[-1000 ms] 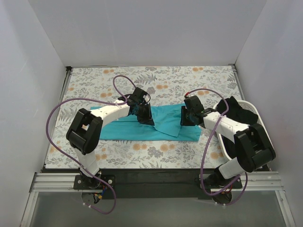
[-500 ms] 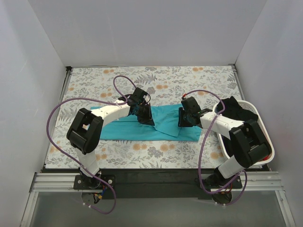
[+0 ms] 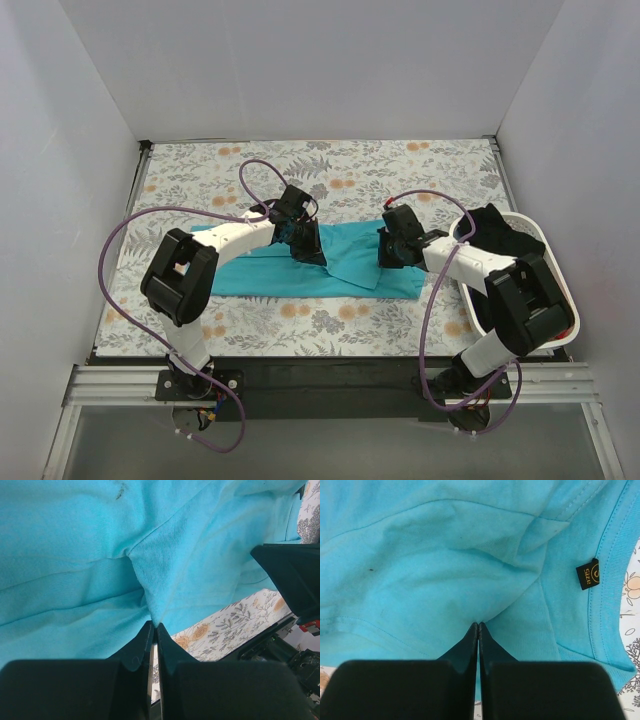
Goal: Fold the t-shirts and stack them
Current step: Fold the tshirt
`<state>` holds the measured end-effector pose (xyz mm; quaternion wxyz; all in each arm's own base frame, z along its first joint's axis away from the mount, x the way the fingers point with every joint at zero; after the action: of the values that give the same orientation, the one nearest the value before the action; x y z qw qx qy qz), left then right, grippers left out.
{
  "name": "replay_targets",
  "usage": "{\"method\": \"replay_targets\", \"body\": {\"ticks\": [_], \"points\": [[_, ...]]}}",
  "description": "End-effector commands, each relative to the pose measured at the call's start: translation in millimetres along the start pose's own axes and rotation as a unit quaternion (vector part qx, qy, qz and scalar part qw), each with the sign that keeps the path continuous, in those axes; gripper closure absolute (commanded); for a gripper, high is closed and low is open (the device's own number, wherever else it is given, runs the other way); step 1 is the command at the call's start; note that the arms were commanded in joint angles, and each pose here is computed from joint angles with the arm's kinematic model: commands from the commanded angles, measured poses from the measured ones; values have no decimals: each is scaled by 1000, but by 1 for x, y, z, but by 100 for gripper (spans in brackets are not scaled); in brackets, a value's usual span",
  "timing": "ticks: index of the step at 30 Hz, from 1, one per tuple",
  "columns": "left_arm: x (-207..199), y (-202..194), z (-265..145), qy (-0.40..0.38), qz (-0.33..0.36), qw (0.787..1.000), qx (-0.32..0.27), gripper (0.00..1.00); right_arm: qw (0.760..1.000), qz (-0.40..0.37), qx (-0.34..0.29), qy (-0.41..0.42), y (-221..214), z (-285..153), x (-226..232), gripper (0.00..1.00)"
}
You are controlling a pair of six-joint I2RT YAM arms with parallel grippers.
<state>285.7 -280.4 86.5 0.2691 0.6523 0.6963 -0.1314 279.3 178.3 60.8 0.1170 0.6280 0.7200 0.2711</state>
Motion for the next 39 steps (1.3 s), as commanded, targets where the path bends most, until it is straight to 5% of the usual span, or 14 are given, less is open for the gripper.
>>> {"method": "replay_targets", "body": {"ticks": [1, 30, 39], "points": [[-6, 5, -3, -10, 7, 1000, -7, 100, 999, -1, -33, 19, 13, -15, 9, 99], [0, 1, 1, -11, 5, 1000, 10, 100, 998, -22, -24, -48, -12, -38, -15, 99], [3, -4, 6, -18, 5, 1000, 21, 80, 997, -31, -25, -66, -7, -33, -19, 99]]}}
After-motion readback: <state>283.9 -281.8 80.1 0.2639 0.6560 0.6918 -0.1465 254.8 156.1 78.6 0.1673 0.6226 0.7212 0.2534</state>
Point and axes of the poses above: each gripper's point midway between its finger pads, its own z axis out along the fingers, its own x axis along the line the jaws close on, y = z × x, the point moved 3 cm from there along -z, back along the fingers, and after that the axes turned 5 degrees about -z, right-handed, at the moved point
